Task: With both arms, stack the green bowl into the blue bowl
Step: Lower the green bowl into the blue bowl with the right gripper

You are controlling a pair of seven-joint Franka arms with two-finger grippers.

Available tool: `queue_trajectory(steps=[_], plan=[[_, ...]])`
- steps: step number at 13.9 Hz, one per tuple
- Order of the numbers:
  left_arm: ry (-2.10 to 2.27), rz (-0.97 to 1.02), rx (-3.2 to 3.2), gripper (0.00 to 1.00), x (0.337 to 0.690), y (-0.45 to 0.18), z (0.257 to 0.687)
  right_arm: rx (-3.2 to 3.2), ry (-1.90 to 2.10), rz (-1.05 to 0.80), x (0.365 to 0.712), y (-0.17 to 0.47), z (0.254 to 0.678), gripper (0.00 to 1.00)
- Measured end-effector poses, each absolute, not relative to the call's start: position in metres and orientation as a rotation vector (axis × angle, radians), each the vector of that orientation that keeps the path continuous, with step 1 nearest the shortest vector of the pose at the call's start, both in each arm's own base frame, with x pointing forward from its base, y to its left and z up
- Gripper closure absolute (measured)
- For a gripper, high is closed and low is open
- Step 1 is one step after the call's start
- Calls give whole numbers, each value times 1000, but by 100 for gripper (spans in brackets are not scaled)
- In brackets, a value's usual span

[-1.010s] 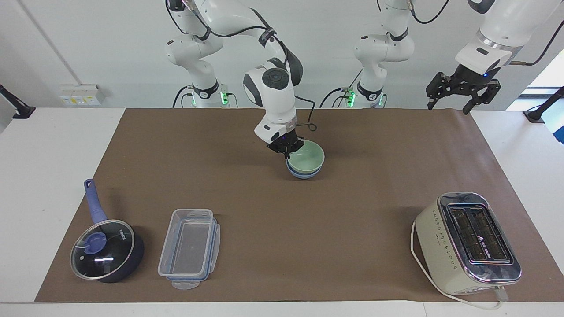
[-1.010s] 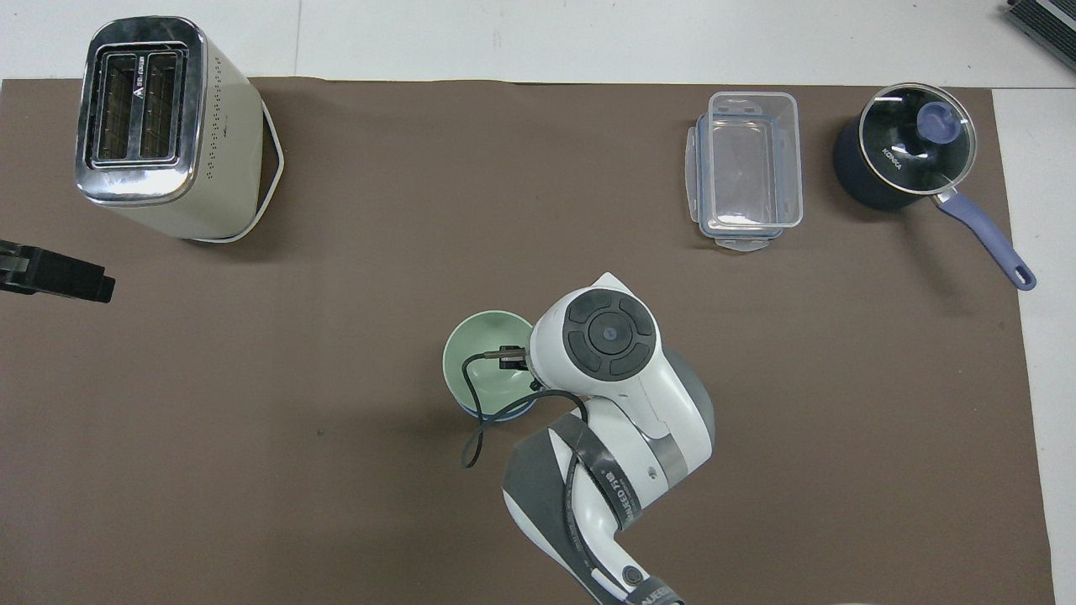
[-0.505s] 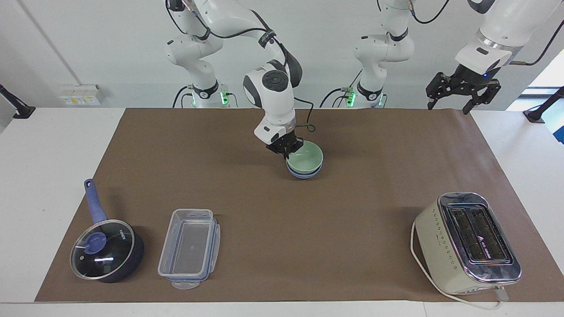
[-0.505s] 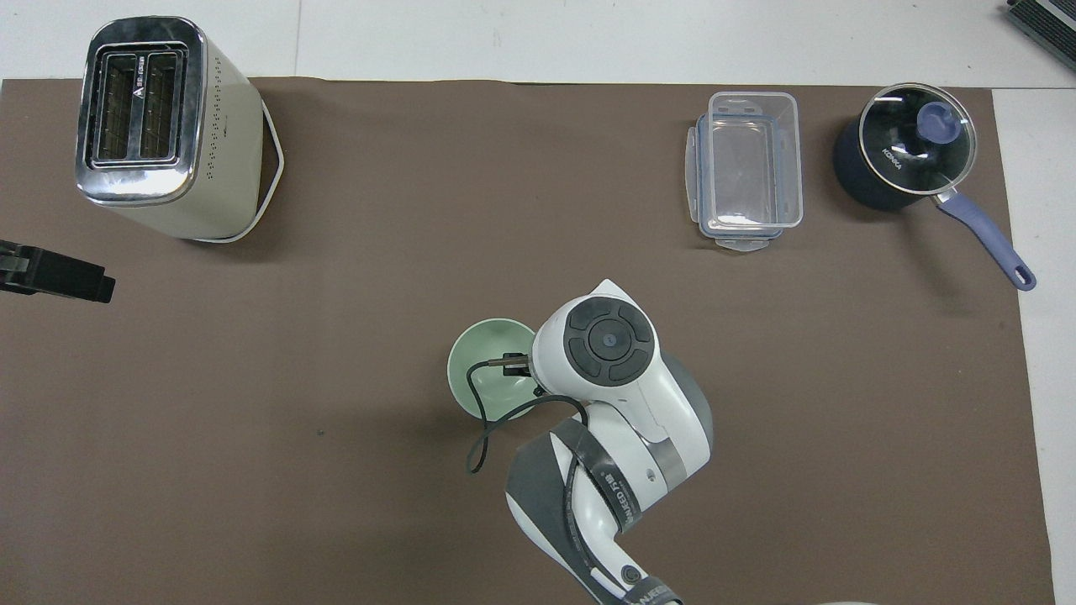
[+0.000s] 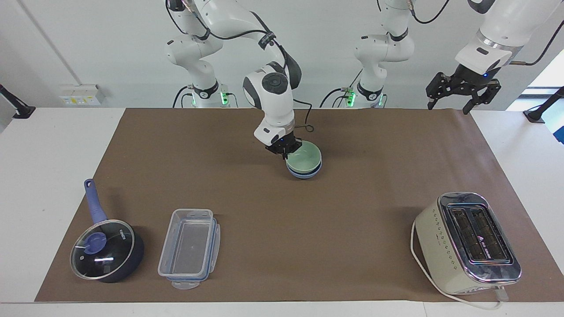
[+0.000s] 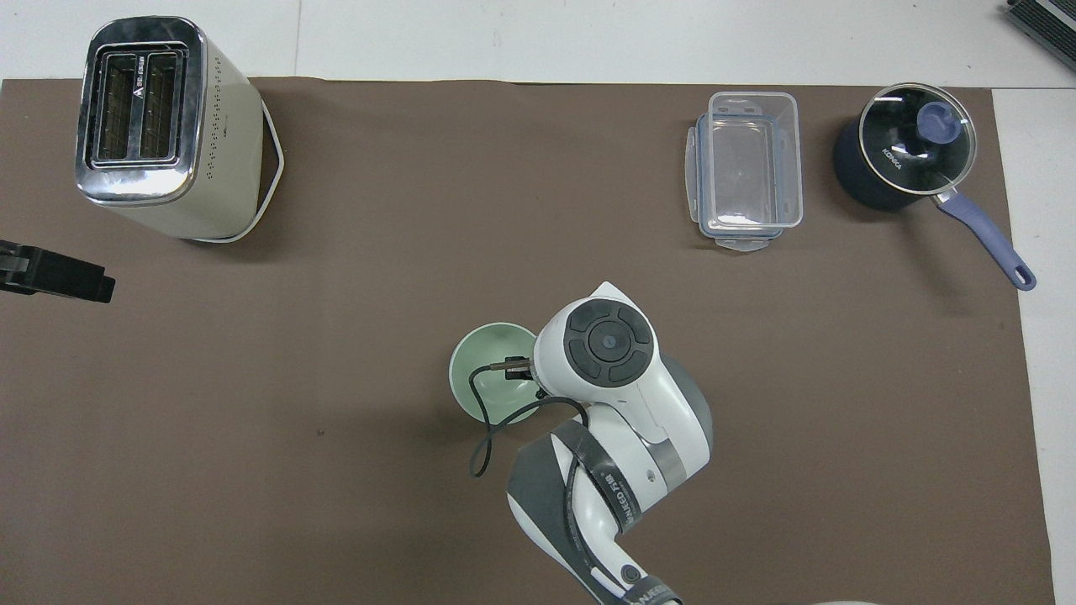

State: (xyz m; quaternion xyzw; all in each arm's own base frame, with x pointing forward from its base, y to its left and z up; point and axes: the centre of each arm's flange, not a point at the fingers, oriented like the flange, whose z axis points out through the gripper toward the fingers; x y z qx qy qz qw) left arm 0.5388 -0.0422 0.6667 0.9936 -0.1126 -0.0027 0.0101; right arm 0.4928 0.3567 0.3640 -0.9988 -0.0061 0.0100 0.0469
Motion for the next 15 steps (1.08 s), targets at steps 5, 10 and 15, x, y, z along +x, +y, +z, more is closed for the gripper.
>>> queue_trajectory(steps=[5,10,15], plan=[[-351,-9,3102,0,539,-42,667,-3023,-15,-29,497,359,367,96],[-351,-9,3102,0,539,-42,667,-3018,-17,-40,497,360,365,96],[-351,-9,3102,0,539,-42,667,-3023,-30,-31,495,360,361,96]])
